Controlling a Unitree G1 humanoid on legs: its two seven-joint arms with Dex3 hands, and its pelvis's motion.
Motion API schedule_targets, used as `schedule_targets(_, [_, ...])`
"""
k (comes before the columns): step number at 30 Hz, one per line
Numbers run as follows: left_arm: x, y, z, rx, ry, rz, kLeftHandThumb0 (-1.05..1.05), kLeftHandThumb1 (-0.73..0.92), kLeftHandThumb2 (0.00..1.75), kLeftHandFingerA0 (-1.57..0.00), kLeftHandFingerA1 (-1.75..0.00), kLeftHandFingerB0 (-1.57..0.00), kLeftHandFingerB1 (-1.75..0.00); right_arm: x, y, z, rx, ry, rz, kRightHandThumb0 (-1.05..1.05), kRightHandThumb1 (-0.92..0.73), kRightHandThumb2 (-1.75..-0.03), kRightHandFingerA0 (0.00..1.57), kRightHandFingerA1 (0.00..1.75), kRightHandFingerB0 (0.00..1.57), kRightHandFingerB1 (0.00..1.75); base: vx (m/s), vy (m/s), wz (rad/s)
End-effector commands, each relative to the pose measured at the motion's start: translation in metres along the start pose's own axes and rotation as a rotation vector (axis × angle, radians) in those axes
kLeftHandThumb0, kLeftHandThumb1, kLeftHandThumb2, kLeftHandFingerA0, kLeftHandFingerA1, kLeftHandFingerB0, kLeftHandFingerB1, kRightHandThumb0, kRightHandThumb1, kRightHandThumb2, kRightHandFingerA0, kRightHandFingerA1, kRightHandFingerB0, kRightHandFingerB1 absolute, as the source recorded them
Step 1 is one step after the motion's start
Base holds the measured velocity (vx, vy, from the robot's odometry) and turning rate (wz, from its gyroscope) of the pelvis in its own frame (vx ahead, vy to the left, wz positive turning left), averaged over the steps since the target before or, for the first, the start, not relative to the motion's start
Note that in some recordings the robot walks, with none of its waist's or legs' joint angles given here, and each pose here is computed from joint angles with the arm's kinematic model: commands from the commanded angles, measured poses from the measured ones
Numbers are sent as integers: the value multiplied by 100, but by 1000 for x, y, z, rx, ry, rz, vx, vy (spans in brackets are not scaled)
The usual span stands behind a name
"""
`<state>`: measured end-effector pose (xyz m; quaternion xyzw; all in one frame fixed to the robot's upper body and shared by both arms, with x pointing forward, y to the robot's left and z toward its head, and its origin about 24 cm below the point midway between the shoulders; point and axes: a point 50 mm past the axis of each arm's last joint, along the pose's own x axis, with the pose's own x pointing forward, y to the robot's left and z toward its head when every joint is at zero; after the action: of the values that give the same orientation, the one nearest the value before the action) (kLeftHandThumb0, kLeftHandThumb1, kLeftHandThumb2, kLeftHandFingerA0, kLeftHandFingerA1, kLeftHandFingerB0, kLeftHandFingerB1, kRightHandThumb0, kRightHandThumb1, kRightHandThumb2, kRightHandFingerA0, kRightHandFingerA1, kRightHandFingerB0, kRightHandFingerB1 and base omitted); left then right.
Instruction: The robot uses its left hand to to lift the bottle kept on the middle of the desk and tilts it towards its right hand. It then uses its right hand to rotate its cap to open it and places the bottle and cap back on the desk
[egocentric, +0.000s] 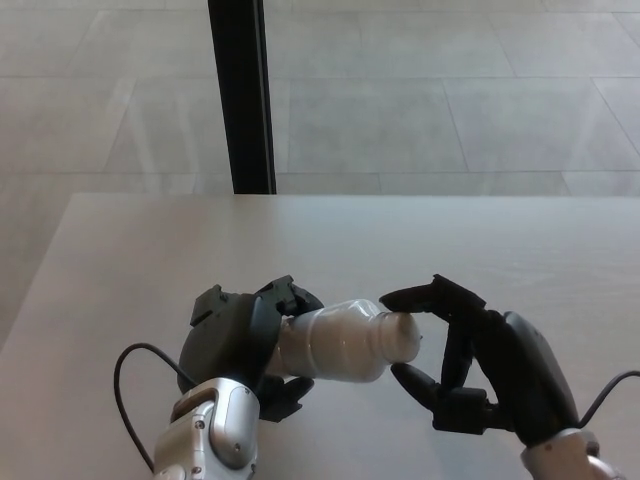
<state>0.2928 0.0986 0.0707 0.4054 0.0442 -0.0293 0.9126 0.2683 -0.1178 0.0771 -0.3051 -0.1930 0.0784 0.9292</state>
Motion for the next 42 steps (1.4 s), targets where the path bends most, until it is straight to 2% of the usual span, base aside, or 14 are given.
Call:
schedule_targets(1, [0, 0, -5, 9, 19, 10, 3, 71, 80, -74, -160, -74, -101, 1, -6, 5, -50, -126, -67, -21, -55, -102, 92, 159, 85, 108, 0, 0, 0])
schedule_targets(4, [0, 0, -7, 5, 17, 12, 3, 71, 76, -75, -135, -69, -79, 0, -8, 6, -76, -141, -77, -23, -55, -102, 93, 154, 84, 104, 0, 0, 0])
schedule_targets(15, [0, -1, -6, -1, 25, 12, 3, 71, 79, -74, -146, -72, -94, 3, -14, 14, -149, -271, -91, -21, -56, -88, 95, 135, 84, 93, 0, 0, 0])
schedule_targets(16, [0, -1, -7, -1, 24, 4, 3, 72, 76, -75, -131, -68, -78, 4, -14, 16, -162, -295, -83, -20, -54, -89, 96, 134, 84, 90, 0, 0, 0])
schedule_targets(23, [-1, -2, -9, 1, 19, 0, 3, 71, 78, -74, -141, -73, -88, 7, -16, 19, -196, -349, -53, -22, -59, -80, 93, 164, 83, 89, 0, 0, 0])
schedule_targets(25, [0, -2, -9, 3, 22, 2, 4, 70, 81, -75, -134, -70, -79, 6, -15, 21, -222, -380, -43, -22, -58, -82, 92, 172, 82, 90, 0, 0, 0])
schedule_targets(26, [0, -1, -9, 5, 29, 4, 4, 71, 77, -74, -104, -60, -68, 6, -14, 22, -253, -413, -11, -22, -59, -83, 95, 175, 80, 90, 0, 0, 0])
schedule_targets(28, [0, -1, -8, 8, 25, 3, 3, 71, 75, -75, -102, -60, -68, 5, -14, 23, -268, -432, 22, -24, -60, -84, 93, 175, 81, 93, 0, 0, 0])
schedule_targets(29, [0, 0, -9, 22, 26, 2, 3, 70, 75, -73, -121, -68, -75, 5, -13, 22, -281, -443, 44, -26, -61, -83, 91, 174, 80, 95, 0, 0, 0])
schedule_targets(32, [-2, -1, -10, 22, 25, -1, 1, 71, 70, -68, -96, -63, -68, 4, -15, 21, -315, -470, 113, -27, -57, -95, 90, 174, 79, 102, 0, 0, 0])
schedule_targets(34, [-2, -1, -10, 22, 25, -1, 1, 71, 70, -68, -96, -63, -68, 4, -15, 21, -318, -474, 119, -27, -57, -95, 90, 174, 79, 102, 0, 0, 0])
schedule_targets(35, [-3, -2, -11, 8, 30, -2, 3, 72, 73, -73, -117, -65, -74, 3, -17, 20, -342, -499, 156, -28, -54, -95, 91, 172, 81, 101, 0, 0, 0])
schedule_targets(39, [-3, -1, -10, 18, 33, -7, 2, 72, 72, -73, -98, -61, -67, 2, -20, 18, -377, -525, 178, -29, -54, -92, 91, 175, 82, 102, 0, 0, 0])
schedule_targets(42, [-2, -1, -11, 24, 32, 0, -1, 72, 71, -76, -117, -62, -67, 1, -24, 16, -404, -544, 208, -29, -54, -89, 92, 175, 83, 96, 0, 0, 0])
